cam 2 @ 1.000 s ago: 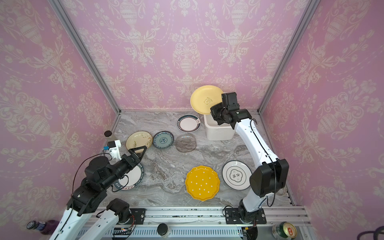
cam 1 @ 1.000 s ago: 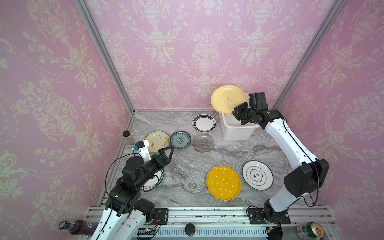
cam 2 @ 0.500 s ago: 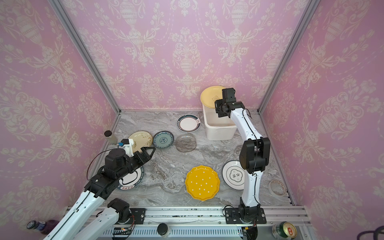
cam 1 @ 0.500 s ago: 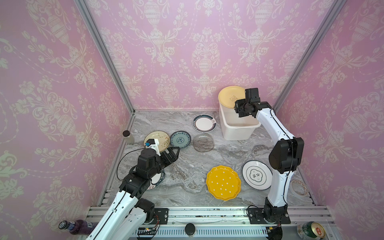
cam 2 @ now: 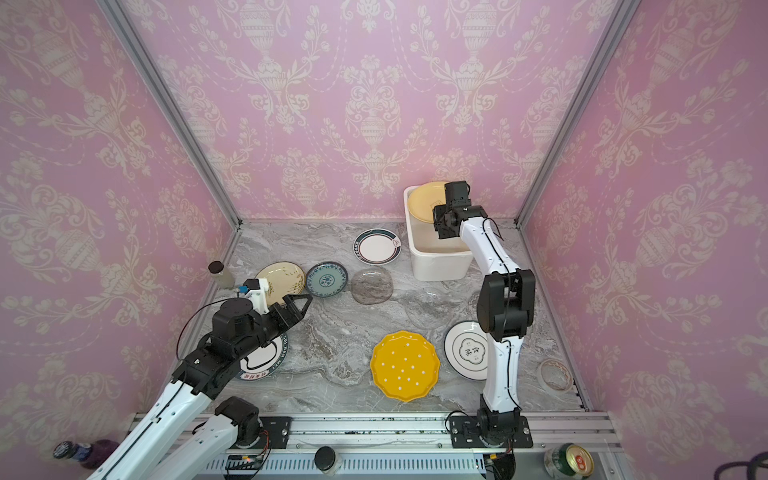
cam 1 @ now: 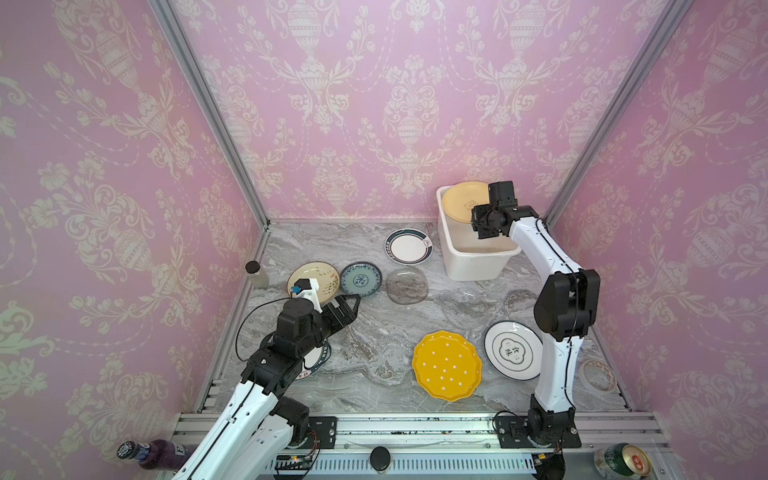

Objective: Place the plates into the plastic bin on the countertop
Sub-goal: 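Carry the bear plate with the right gripper over the white bin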

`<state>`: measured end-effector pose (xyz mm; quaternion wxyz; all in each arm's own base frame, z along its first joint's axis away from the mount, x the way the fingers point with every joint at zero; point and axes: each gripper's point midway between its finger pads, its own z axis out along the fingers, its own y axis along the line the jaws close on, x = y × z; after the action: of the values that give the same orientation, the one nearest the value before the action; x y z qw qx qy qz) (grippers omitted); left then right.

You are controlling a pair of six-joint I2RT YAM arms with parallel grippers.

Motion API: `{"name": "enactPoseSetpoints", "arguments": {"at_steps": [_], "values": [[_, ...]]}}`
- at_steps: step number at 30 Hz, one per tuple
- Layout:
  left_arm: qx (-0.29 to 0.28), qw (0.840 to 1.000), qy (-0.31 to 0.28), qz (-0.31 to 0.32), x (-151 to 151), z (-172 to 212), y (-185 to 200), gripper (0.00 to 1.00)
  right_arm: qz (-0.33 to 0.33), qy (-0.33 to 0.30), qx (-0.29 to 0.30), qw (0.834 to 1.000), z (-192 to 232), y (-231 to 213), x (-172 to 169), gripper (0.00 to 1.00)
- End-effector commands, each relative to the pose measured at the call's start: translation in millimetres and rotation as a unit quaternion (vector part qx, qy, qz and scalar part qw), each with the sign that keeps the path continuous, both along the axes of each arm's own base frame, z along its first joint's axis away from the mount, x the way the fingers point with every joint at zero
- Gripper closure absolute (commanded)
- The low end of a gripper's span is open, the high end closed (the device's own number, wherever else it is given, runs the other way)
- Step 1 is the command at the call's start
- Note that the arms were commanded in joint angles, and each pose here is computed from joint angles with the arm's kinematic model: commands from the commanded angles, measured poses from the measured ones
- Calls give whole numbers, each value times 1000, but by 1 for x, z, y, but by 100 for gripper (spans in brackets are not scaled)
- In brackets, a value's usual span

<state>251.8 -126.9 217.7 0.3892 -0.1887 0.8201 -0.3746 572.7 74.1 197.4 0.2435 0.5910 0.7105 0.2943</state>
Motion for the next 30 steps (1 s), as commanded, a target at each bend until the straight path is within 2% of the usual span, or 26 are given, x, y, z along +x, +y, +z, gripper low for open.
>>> {"name": "enactPoseSetpoints", "arguments": {"at_steps": [1, 21, 30], "values": [[1, 1000, 4, 3, 1, -5, 0, 4, 4, 34, -19, 999, -31, -5, -3, 100], [1, 1000, 29, -8, 12, -19, -9, 4, 69, 119, -74, 988, -96, -5, -8, 97], [2, 999, 35, -8, 14, -21, -10, 4, 110, 155, -114, 975, -109, -7, -30, 97]]}}
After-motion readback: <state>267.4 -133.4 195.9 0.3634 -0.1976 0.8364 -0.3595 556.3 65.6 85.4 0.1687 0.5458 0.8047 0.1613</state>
